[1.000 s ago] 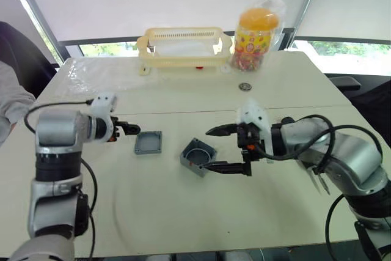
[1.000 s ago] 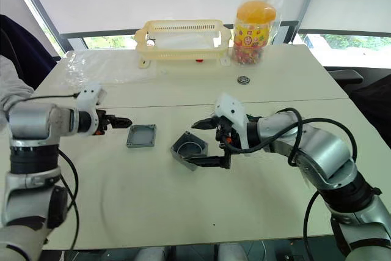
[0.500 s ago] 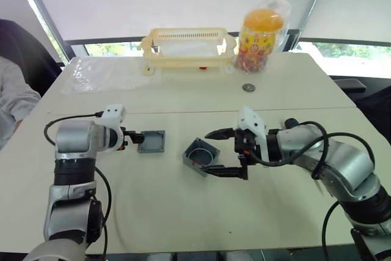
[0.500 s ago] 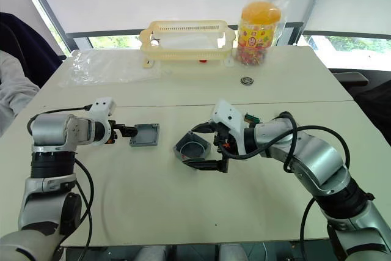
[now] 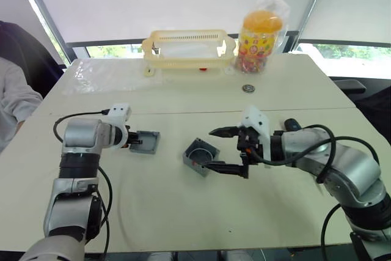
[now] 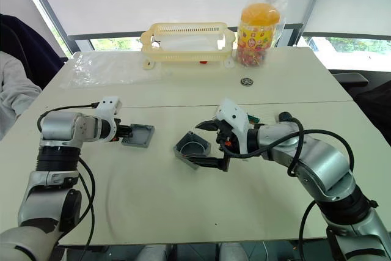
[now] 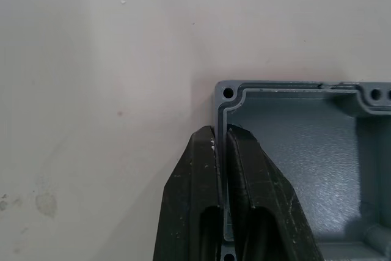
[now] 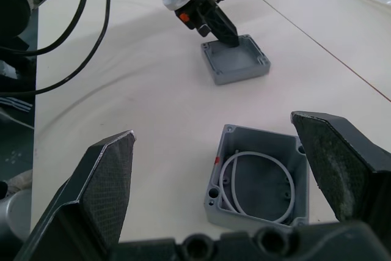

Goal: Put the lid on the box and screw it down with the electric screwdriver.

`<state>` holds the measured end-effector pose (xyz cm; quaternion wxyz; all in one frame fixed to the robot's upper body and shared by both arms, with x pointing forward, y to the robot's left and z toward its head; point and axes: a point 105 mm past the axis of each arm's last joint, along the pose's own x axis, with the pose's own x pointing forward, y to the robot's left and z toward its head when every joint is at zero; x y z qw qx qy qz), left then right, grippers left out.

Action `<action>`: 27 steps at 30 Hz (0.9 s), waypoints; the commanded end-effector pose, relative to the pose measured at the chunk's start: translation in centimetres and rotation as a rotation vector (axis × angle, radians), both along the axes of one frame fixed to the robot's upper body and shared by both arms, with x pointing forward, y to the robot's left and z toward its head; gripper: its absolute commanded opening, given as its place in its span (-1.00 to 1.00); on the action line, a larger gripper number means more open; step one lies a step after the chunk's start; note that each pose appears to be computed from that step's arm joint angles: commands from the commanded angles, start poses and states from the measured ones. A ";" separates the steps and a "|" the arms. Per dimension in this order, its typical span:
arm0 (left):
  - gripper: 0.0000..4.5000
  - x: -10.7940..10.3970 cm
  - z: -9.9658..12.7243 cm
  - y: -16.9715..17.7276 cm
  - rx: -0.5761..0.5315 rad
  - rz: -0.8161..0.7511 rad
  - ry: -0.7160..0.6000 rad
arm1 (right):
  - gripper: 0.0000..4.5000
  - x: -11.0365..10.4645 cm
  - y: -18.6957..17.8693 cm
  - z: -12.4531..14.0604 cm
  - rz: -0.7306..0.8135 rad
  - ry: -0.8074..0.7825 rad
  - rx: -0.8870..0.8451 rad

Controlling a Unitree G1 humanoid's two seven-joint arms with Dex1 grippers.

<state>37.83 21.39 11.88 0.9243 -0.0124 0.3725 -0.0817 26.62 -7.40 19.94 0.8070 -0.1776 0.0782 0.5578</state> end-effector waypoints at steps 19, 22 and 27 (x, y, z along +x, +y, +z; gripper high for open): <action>-0.94 0.9 16.2 -8.1 -0.334 -0.332 -0.916 | 1.00 7.2 2.4 9.0 -0.176 0.336 0.714; -0.94 0.7 16.3 -8.9 -0.351 -0.356 -0.922 | 1.00 7.4 2.7 8.8 -0.188 0.307 0.669; -0.94 0.2 16.5 -9.7 -0.363 -0.391 -0.924 | 1.00 7.9 3.0 8.5 -0.204 0.295 0.662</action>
